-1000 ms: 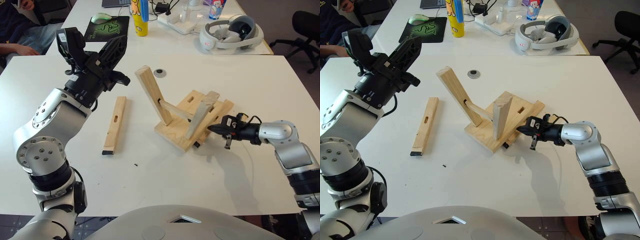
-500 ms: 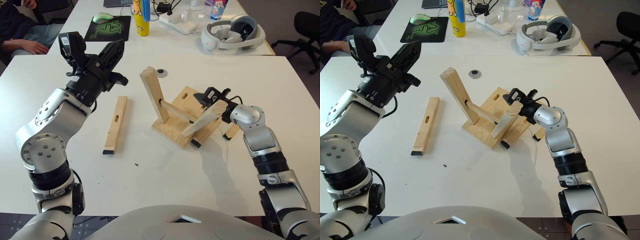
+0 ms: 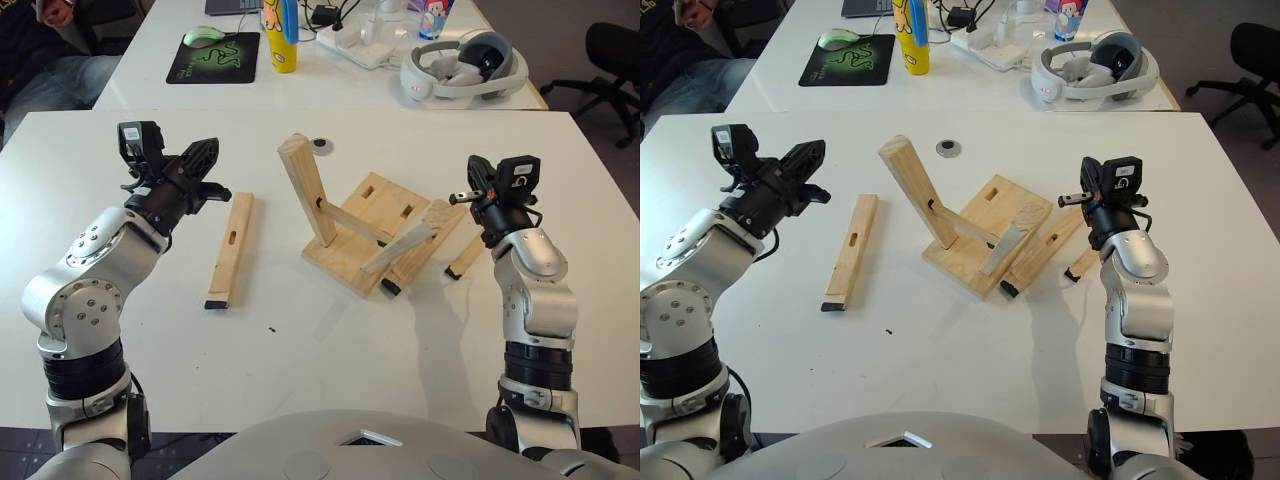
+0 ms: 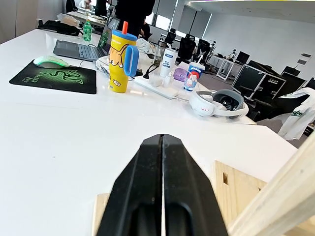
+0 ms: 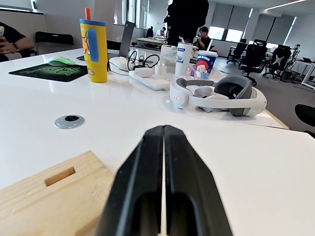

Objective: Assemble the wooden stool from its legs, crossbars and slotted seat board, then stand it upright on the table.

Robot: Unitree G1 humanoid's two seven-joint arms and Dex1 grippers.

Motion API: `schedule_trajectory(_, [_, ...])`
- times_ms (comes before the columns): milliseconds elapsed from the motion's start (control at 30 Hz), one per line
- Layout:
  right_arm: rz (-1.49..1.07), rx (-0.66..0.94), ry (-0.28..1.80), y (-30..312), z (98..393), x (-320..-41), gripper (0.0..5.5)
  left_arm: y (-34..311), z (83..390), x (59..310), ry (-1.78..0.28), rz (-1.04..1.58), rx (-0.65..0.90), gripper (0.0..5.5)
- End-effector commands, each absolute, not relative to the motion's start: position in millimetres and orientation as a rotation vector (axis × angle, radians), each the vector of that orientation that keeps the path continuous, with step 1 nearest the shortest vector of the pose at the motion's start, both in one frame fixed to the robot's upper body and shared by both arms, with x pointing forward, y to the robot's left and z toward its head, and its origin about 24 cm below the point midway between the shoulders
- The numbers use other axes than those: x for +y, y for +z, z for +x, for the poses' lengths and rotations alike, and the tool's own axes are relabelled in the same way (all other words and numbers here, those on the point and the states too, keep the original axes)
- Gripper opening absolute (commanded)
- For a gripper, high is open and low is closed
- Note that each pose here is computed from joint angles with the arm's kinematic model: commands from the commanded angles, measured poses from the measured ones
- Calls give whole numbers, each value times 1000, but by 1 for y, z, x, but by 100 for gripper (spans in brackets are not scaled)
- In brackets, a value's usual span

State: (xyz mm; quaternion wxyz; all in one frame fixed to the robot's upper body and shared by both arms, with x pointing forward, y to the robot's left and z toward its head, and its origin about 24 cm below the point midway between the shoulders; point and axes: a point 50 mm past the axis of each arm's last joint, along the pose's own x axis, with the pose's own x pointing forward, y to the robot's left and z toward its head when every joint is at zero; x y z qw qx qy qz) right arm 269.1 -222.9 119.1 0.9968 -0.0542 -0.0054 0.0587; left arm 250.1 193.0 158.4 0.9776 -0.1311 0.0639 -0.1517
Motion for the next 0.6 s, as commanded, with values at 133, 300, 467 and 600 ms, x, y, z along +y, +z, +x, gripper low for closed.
schedule_trajectory(133, [-123, 149, -1, 118, 255, -253, 3, 132, 231, 199, -185, -247, 179, 0])
schedule_trajectory(300, [-54, 255, 58, 106, 238, -237, 80, 130, 226, 199, -154, -255, 167, 0])
schedule_trajectory(467, [-28, 370, -66, 93, 207, -245, 154, 123, 218, 201, -112, -261, 186, 0])
schedule_trajectory(600, [21, 462, -64, 89, 193, -237, 220, 121, 216, 200, -102, -256, 193, 0])
